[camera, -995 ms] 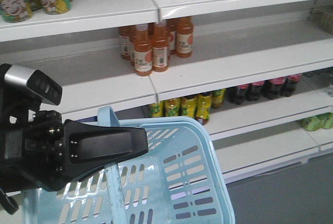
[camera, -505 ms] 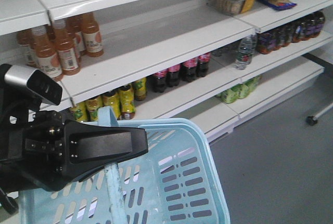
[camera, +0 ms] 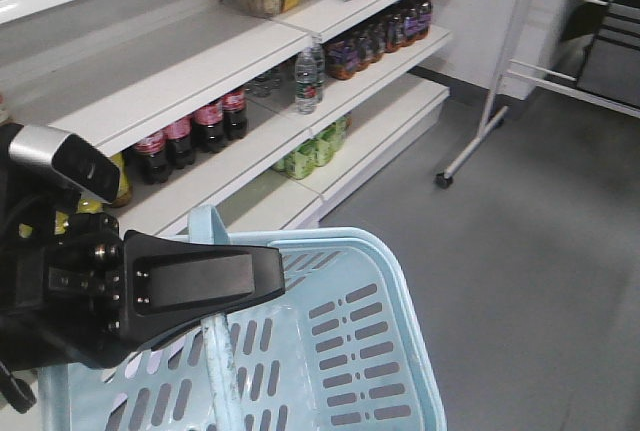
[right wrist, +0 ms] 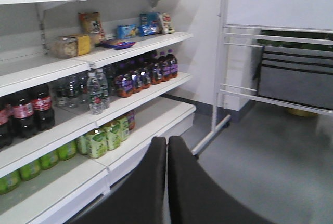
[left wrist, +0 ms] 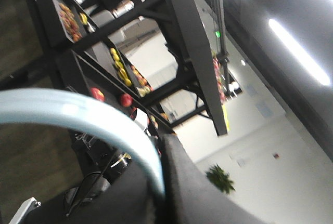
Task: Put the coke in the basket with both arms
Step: 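Turn the base toward the whiteboard stand while holding the basket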
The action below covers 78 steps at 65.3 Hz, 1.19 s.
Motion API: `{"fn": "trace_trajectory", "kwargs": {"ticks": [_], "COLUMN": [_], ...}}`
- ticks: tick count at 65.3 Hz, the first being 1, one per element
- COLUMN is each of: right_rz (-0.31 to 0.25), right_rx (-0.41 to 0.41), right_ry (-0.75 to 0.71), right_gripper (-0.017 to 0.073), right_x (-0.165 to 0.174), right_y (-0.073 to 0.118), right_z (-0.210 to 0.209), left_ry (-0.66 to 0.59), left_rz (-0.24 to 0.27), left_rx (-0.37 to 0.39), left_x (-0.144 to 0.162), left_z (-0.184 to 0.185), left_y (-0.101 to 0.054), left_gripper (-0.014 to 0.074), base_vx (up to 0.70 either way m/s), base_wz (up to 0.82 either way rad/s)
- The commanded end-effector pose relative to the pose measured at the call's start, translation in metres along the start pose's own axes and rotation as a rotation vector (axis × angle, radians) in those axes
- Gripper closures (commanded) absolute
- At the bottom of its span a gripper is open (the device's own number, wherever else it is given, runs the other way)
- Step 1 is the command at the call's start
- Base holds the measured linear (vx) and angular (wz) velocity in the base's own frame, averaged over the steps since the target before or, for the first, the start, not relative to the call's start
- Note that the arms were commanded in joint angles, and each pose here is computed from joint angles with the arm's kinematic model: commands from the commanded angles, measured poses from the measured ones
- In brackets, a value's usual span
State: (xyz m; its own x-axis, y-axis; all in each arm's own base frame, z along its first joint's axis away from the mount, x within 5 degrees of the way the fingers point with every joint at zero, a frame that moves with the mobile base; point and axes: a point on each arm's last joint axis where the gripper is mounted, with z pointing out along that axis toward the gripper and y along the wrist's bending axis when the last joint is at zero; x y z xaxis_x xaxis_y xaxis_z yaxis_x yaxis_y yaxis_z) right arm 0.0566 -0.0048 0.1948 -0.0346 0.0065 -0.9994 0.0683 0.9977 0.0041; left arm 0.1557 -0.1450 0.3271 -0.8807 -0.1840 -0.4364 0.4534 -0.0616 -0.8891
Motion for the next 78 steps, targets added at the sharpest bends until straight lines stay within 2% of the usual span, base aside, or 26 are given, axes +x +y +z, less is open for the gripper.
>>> {"fn": "trace_trajectory", "kwargs": {"ticks": [1, 38, 78], "right_rz": [-0.010, -0.010, -0.010], "right_rx": [-0.010, -0.010, -0.010], "right_ry": [-0.070, -0.070, -0.070], "right_gripper": [0.0564, 0.0564, 0.0564], "right_x": [-0.0039, -0.0039, -0.0039], "right_y": [0.0011, 0.0011, 0.0011], "right_z": [-0.0008, -0.0008, -0.0008], "left_ry": [0.031, 0.031, 0.030], "left_rz": [0.022, 0.022, 0.022], "left_rx": [0.216, 0.217, 0.218], "left_x": [0.0000, 0.0001, 0.0000], "left_z": [-0.0009, -0.0009, -0.0009], "left_y": [-0.0305, -0.0306, -0.0306], "left_gripper": [0.0600, 0.0599, 0.0599], "base_vx": [-0.09, -0.04, 0.09], "base_wz": [-0.60, -0.45, -0.38]}}
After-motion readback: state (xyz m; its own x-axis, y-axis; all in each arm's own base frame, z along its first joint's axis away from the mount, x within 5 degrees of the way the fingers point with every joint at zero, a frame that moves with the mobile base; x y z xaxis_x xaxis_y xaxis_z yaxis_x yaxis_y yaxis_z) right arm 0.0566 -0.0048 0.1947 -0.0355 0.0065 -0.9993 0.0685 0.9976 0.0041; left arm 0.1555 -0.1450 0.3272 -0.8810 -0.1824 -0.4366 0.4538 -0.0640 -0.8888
